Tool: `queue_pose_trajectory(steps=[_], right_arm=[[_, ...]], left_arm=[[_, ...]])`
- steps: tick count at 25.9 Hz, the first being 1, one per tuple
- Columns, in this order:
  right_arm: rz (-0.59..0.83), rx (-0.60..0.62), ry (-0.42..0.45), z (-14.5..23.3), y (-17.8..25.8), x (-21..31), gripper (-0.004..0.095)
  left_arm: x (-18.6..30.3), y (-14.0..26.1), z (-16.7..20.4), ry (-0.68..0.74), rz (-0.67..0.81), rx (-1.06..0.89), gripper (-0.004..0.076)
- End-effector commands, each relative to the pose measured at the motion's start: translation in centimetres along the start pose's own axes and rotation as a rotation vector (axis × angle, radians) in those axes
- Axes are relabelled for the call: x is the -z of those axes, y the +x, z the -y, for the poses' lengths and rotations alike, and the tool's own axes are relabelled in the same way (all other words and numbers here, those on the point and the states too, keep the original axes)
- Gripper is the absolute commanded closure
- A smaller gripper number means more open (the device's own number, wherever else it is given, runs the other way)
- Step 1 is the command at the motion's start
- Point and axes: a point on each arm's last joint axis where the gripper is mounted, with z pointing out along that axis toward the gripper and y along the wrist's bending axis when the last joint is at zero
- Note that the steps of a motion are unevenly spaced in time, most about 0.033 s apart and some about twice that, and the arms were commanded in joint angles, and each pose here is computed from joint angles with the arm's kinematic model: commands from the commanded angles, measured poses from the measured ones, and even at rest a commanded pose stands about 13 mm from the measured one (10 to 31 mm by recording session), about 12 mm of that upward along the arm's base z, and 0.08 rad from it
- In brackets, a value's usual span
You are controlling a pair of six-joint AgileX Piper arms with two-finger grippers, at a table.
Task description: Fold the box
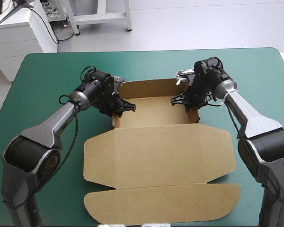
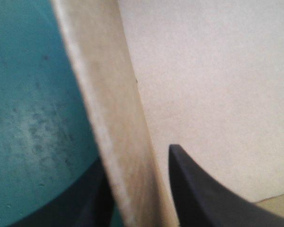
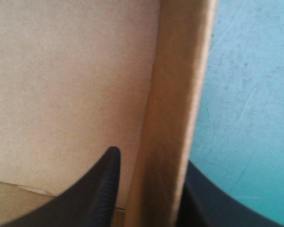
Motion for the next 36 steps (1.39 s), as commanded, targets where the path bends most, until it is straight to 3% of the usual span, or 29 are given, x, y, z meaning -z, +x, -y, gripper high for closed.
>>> queue_pose_trajectory(steps=[1,4,12,17,21,27,28,30,31,33,36], right_arm=[[0.063,-0.009,-0.006,-0.2,0.1,3.1,0.0274],[0.072,-0.006,-0.005,-0.1,0.0,3.1,0.0171],[0.086,-0.018,-0.002,-0.1,-0.1,3.4,0.017],[0.164,-0.053,0.016,0.0,-1.0,5.8,0.017],[0.246,-0.054,-0.011,-0.3,-1.0,8.8,0.017],[0.416,-0.036,0.001,-0.1,1.8,16.1,0.017],[0.436,-0.033,0.0,-0.1,2.2,17.0,0.017],[0.507,-0.03,-0.008,-0.1,4.0,20.0,0.017],[0.541,-0.029,-0.011,-0.1,5.0,21.5,0.017],[0.554,0.001,-0.004,0.0,6.5,22.4,0.017],[0.483,0.0,0.009,0.2,8.0,20.8,0.017]], left_arm=[[3.0,-0.3,0.4,0.025,0.082,-0.016,0.0213],[2.7,-0.2,0.4,0.022,0.067,-0.016,0.0157],[4.0,-0.9,0.1,-0.019,0.101,-0.034,0.0158],[8.7,-2.4,-0.1,-0.056,0.196,-0.04,0.0158],[13.0,-3.0,0.3,-0.003,0.303,-0.027,0.0158],[20.5,-0.7,0.0,0.042,0.485,-0.092,0.0172],[21.7,0.0,-0.1,0.047,0.513,-0.096,0.0199],[25.3,2.2,-0.5,0.054,0.598,-0.141,0.0389],[27.7,3.8,-0.9,0.06,0.657,-0.148,0.0567],[30.7,6.3,-1.5,0.055,0.736,-0.184,0.0726],[33.7,10.1,-2.3,0.053,0.81,-0.207,0.0732]])
